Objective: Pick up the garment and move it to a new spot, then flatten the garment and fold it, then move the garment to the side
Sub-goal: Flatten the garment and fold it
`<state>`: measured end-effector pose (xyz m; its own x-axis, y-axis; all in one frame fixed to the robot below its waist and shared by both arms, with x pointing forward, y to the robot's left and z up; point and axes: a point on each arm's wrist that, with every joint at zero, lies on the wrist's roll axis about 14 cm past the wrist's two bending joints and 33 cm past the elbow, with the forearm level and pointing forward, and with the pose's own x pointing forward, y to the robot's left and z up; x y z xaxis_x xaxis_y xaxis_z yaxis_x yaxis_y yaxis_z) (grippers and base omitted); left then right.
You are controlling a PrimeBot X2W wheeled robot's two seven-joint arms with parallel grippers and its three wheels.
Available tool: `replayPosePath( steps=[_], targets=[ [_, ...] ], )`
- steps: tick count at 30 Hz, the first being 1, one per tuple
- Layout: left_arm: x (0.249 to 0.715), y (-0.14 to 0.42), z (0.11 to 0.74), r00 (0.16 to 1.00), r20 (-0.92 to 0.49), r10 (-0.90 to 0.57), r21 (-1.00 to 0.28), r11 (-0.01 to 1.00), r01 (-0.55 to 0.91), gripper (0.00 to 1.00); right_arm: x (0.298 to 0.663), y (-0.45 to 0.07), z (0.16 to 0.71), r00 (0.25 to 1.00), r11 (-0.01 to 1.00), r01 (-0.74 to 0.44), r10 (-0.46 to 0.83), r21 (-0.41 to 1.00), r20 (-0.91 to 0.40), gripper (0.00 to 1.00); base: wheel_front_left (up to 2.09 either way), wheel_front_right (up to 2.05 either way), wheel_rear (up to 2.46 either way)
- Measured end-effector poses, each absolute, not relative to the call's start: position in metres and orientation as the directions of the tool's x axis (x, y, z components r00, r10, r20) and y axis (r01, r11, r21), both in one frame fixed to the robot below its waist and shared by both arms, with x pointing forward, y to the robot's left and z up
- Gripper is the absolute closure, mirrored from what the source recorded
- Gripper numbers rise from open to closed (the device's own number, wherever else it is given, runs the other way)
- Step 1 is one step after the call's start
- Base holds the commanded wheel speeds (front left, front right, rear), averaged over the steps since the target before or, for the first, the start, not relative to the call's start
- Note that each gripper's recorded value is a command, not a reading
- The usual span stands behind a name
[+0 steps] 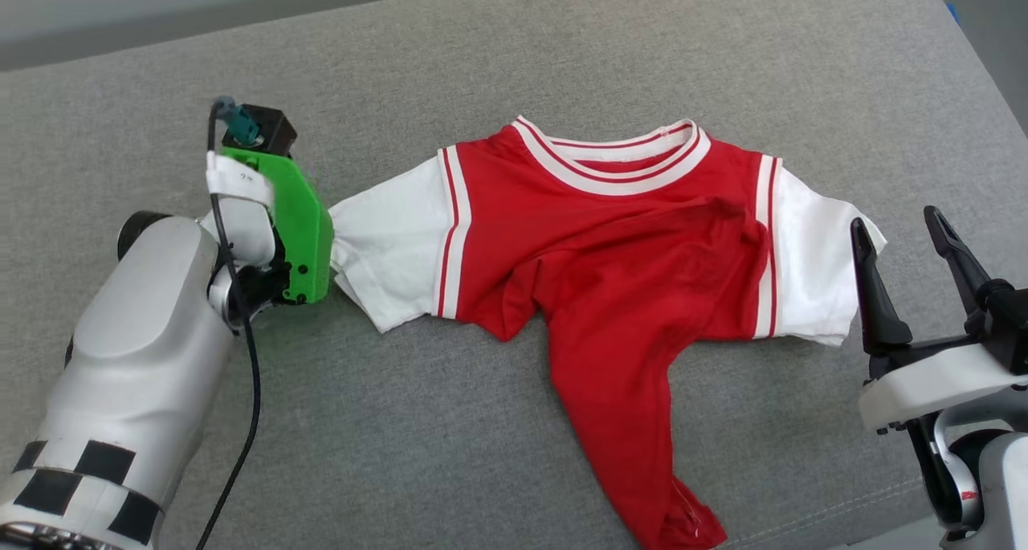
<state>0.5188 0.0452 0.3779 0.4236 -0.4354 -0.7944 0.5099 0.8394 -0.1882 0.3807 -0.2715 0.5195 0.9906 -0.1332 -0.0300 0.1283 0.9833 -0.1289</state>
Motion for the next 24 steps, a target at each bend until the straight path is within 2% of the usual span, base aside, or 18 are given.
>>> replayPosePath(
  steps=[3, 13, 20, 24],
  targets=[
    [0.518, 0.059, 0.385, 0.485, -0.749, -0.450, -0.224, 0.862, 0.455, 1.00, 0.381, -0.273, 0.523, 0.991, 0.983, 0.123, -0.129, -0.138, -0.030, 0.00, 0.00, 0.00, 0.00],
    [0.522, 0.131, 0.435, 0.695, -0.613, -0.376, -0.169, 0.921, 0.350, 1.00, 0.387, -0.257, 0.525, 0.996, 0.990, 0.061, -0.069, -0.130, -0.054, 0.00, 0.00, 0.00, 0.00],
    [0.488, 0.159, 0.457, 0.756, -0.551, -0.353, -0.183, 0.935, 0.303, 1.00, 0.391, -0.241, 0.521, 0.996, 0.994, 0.005, -0.015, -0.106, -0.091, 0.00, 0.00, 0.00, 0.00],
    [0.465, 0.165, 0.472, 0.799, -0.492, -0.346, -0.210, 0.938, 0.277, 1.00, 0.390, -0.232, 0.508, 0.986, 0.995, -0.035, 0.019, -0.096, -0.164, 0.00, 0.00, 0.00, 0.00]
  ],
)
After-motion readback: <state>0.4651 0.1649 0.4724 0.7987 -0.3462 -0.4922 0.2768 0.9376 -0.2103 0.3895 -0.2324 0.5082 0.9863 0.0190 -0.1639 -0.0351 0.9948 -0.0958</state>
